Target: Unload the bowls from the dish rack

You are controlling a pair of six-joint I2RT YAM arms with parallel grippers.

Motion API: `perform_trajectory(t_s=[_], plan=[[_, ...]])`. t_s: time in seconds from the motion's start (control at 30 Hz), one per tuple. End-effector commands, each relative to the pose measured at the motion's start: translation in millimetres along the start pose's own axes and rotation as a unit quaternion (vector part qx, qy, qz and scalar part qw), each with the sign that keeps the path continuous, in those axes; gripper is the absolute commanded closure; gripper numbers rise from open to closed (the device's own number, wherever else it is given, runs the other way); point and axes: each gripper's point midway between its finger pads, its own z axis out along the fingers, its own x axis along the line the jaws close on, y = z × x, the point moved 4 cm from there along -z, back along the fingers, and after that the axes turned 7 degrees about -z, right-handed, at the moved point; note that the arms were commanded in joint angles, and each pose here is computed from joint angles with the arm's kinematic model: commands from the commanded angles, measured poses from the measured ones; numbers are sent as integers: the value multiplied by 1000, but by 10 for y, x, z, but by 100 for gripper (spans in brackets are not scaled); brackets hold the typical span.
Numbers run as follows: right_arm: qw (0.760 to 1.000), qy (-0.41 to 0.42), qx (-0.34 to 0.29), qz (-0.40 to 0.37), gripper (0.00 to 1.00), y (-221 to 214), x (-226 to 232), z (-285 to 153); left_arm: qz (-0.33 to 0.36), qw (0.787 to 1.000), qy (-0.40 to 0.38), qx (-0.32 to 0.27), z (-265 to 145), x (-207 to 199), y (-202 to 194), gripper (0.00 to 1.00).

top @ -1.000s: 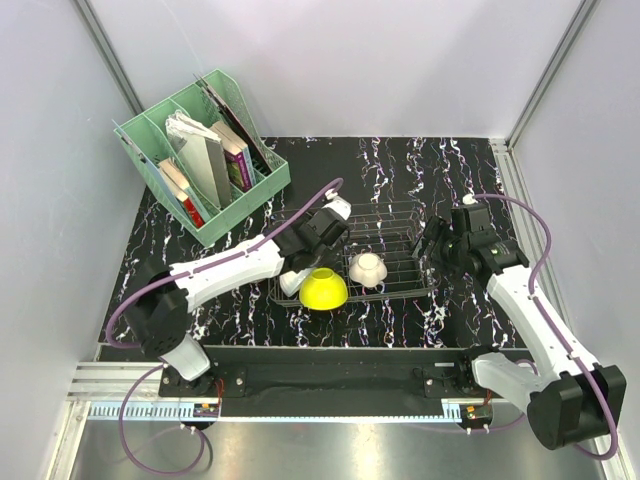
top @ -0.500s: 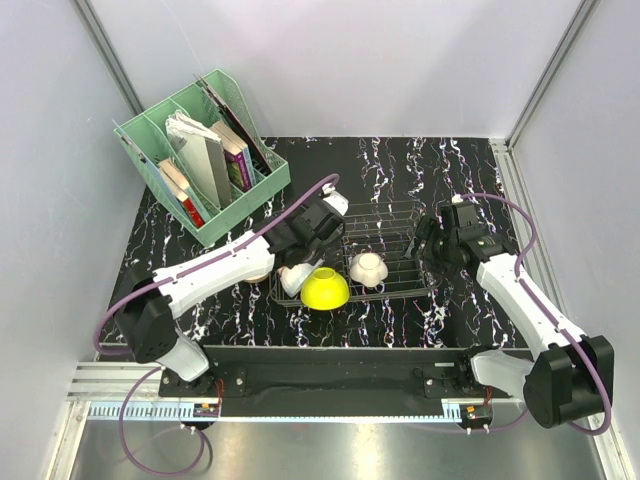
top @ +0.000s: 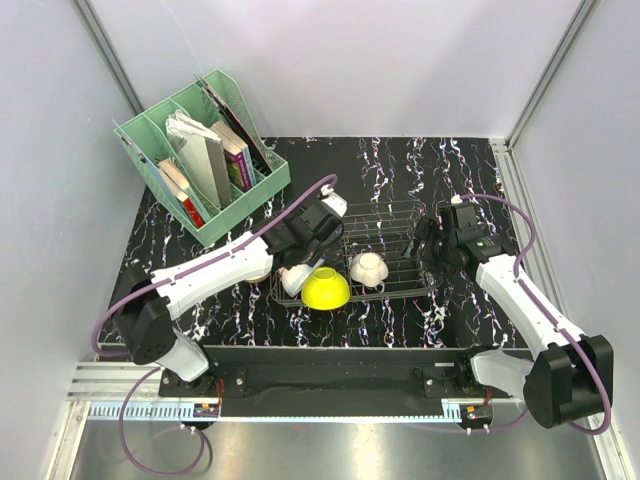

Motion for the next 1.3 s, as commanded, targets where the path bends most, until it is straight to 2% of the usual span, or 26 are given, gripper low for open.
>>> perform_trajectory(t_s=[0.0,0.2,0.37,0.7,0.83,1.1,1.27], plan=[[998,-63,0,-8,17,-69,-242,52,-5,1000,-3,8,-114,104,-101,34],[998,-64,-1,-5,17,-62,-241,58,8,1000,12,28,-74,131,-190,35],[998,-66,-4,-8,17,-61,-249,48,-5,999,-19,30,-129,72,-224,35],[997,-71,-3,-5,16,-55,-258,65,16,998,-34,48,-90,22,-323,36],[998,-68,-4,-5,16,-35,-239,64,33,997,1,71,75,16,-387,36],[998,-65,-11,-11,16,-27,-237,18,49,990,17,128,371,-139,-566,37],[998,-67,-8,-9,16,-51,-254,25,42,991,14,127,388,-155,-584,37]])
